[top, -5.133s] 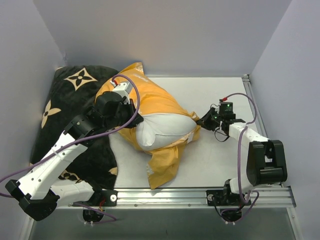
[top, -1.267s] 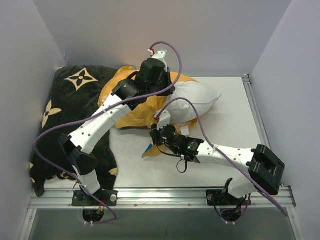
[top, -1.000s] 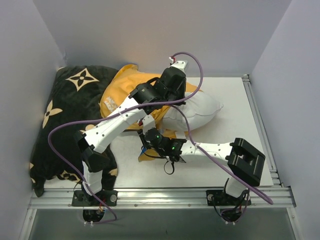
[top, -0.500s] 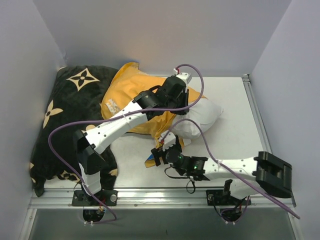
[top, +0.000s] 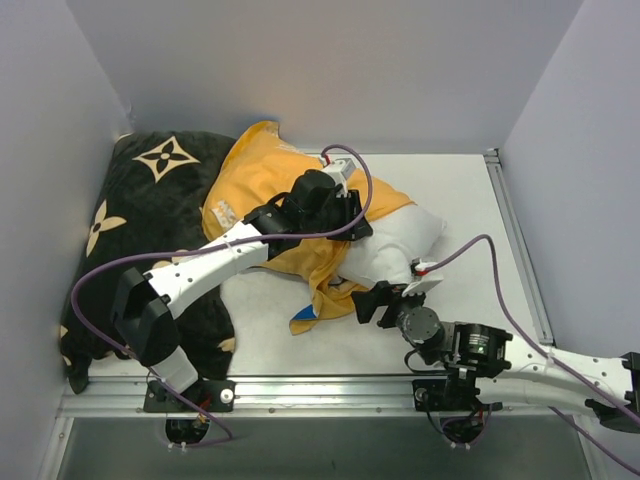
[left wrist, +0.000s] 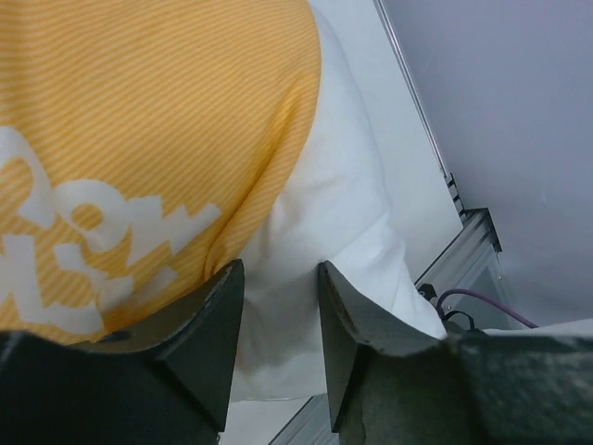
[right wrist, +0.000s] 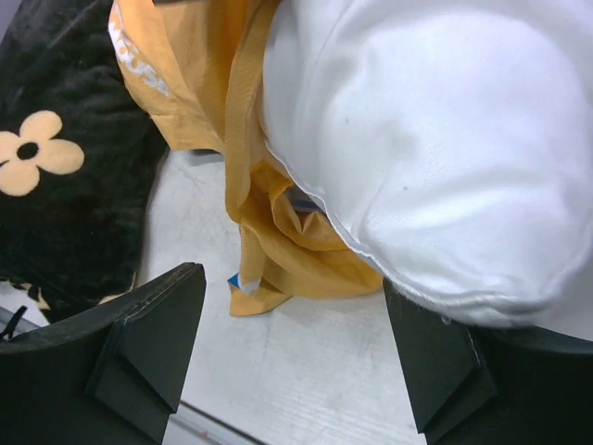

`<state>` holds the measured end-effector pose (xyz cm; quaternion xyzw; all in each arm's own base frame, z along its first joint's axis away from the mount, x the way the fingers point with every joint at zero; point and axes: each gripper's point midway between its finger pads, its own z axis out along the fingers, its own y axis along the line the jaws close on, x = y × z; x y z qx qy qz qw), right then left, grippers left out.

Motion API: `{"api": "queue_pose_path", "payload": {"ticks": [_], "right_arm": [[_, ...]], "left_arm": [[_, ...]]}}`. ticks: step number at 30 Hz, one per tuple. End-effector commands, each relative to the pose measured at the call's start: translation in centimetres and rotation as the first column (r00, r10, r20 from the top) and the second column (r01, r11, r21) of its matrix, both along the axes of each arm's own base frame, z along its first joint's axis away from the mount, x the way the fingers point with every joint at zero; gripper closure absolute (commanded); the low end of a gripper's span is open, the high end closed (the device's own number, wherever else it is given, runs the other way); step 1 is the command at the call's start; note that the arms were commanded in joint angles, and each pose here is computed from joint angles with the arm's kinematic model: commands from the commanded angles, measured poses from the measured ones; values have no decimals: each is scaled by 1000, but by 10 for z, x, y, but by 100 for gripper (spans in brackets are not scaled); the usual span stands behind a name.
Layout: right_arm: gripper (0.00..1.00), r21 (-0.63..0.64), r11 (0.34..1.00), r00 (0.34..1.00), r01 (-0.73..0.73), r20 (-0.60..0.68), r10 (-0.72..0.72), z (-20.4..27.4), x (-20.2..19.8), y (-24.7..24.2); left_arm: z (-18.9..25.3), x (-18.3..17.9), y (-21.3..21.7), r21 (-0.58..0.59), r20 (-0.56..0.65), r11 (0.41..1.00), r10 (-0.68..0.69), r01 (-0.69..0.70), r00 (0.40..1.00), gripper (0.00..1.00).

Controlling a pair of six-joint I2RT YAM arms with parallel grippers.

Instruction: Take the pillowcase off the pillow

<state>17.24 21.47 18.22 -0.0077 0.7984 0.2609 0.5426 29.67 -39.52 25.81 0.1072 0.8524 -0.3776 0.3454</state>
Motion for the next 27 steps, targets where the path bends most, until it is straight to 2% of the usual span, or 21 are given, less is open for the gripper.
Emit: {"api": "queue_pose_path", "payload": {"ticks": [1,5,6,8,9,12,17,18,20,21,23,25,27], "right_arm": [[20,-25,995,992,96,-75,-98,4,-5,-30],[18,-9,992,988,129,-85,-129,46,-5,-38],[15,-53,987,984,149,-88,-153,44,-6,-48],[12,-35,977,975,211,-64,-213,62,-1,-62],[8,-70,966,966,247,-58,-252,61,1,-76],[3,-117,931,931,346,-81,-356,59,12,-105],[0,-203,911,887,358,-230,-400,24,30,-120],[0,-156,947,910,281,-270,-315,24,33,-102],[0,-102,949,902,297,-297,-315,15,50,-104],[0,-24,974,920,225,-323,-221,19,56,-85],[0,32,974,917,225,-346,-200,22,68,-84],[0,82,980,918,184,-371,-142,21,75,-69],[0,125,978,922,167,-370,-111,17,81,-59]], "left_arm": [[23,3,-7,-128,70,991,-15,24,997,50],[25,-9,-12,-155,98,985,-62,77,993,38],[30,-11,-10,-161,114,983,-67,85,991,37],[33,-17,-9,-161,130,982,-82,103,988,35],[43,-19,-6,-173,149,980,-74,99,986,33],[53,-18,9,-167,168,985,-17,45,986,32],[58,-3,42,-117,201,985,150,-128,968,31],[66,0,43,-115,217,984,161,-138,963,31],[54,7,42,-26,231,990,141,-139,963,30],[63,14,43,-6,265,986,161,-165,951,29],[42,18,39,110,279,986,92,-127,956,28],[38,19,34,172,293,980,46,-99,955,23],[26,20,28,238,316,969,-7,-73,949,22]]}}
